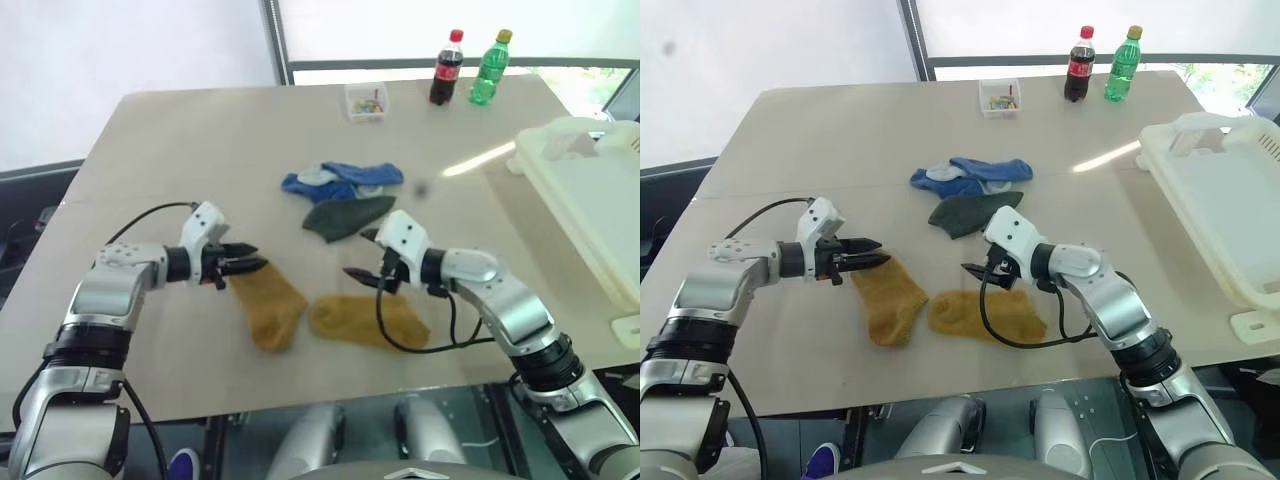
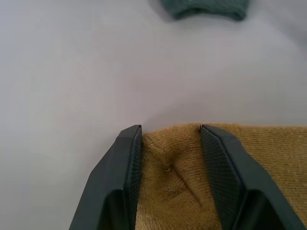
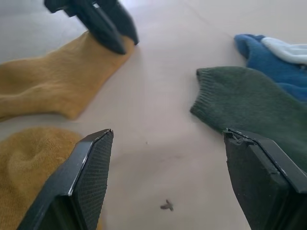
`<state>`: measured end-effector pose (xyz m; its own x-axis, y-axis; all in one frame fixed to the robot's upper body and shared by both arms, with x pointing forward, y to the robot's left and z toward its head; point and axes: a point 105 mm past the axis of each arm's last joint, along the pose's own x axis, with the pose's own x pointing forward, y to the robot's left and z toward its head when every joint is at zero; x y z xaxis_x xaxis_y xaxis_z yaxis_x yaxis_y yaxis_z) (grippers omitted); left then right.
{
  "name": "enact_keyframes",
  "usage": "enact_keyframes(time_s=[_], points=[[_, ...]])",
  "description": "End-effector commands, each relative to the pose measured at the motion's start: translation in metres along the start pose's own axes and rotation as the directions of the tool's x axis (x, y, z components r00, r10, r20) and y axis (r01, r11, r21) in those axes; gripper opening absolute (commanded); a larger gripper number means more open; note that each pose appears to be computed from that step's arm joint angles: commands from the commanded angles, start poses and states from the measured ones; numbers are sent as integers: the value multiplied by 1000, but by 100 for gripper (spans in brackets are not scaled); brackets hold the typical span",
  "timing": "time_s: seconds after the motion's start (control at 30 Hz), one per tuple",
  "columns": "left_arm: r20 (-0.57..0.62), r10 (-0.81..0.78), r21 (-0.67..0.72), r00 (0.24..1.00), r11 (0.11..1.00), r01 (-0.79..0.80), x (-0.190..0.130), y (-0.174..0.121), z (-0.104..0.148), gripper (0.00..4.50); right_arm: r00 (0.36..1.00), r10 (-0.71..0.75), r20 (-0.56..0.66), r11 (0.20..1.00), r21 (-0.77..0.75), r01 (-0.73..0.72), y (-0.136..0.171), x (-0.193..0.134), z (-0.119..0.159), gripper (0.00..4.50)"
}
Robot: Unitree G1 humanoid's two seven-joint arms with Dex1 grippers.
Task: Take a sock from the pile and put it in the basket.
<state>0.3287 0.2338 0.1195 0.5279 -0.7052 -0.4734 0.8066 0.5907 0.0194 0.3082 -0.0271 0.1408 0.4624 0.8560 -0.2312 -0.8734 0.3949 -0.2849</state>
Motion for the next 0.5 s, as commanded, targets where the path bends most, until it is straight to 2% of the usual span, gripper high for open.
enact_keyframes(time_s=[0.03, 0.17, 0.3, 0.5], points=[[39, -161, 178, 986, 972, 152, -14, -23, 32, 203, 993, -5, 115, 999, -44, 10, 4, -18, 26, 376], [-7, -259, 233, 966, 939, 253, -10, -42, 32, 203, 988, 5, 156, 999, -46, 3, 12, -34, 30, 376], [-193, -310, 301, 931, 884, 357, -4, -55, -5, 203, 989, -39, 142, 998, -40, 45, 12, -49, 23, 376], [-271, -277, 327, 922, 874, 359, 5, -55, -31, 203, 988, -95, 123, 995, -30, 99, 8, -60, 18, 376]])
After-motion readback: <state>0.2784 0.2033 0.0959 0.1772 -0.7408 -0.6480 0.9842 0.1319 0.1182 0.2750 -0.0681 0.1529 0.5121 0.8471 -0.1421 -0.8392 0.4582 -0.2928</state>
